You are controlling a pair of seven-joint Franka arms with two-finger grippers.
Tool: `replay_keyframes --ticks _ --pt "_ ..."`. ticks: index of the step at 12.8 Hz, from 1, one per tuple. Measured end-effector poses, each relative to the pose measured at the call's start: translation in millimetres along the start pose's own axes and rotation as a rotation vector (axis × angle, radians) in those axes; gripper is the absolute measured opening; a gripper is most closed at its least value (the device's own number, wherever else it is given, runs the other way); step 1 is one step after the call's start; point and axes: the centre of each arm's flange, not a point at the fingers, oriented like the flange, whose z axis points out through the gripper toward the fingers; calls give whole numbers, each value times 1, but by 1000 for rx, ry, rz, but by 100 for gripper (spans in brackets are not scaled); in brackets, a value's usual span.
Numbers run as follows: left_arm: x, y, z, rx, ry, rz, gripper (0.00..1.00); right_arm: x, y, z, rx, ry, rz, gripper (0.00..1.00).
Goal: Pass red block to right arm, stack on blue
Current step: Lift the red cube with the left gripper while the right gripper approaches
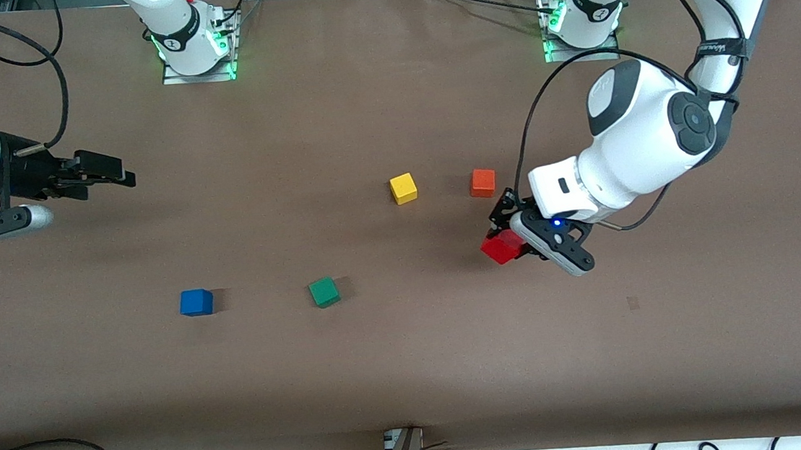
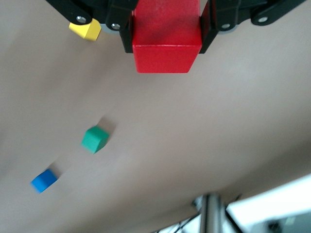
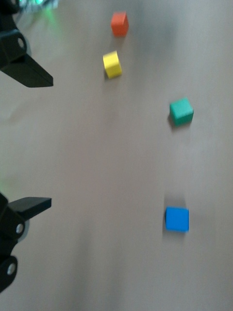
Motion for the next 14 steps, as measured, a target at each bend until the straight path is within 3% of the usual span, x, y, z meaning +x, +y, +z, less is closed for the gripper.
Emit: replay_keyframes --ticks 5,9,14 --pt "31 68 3 -35 200 87 56 12 0 5 322 2 48 100" --pt "48 104 -2 -39 311 128 56 47 41 46 678 -82 186 100" --pt "67 150 -2 -56 467 165 56 84 51 94 941 -136 281 100"
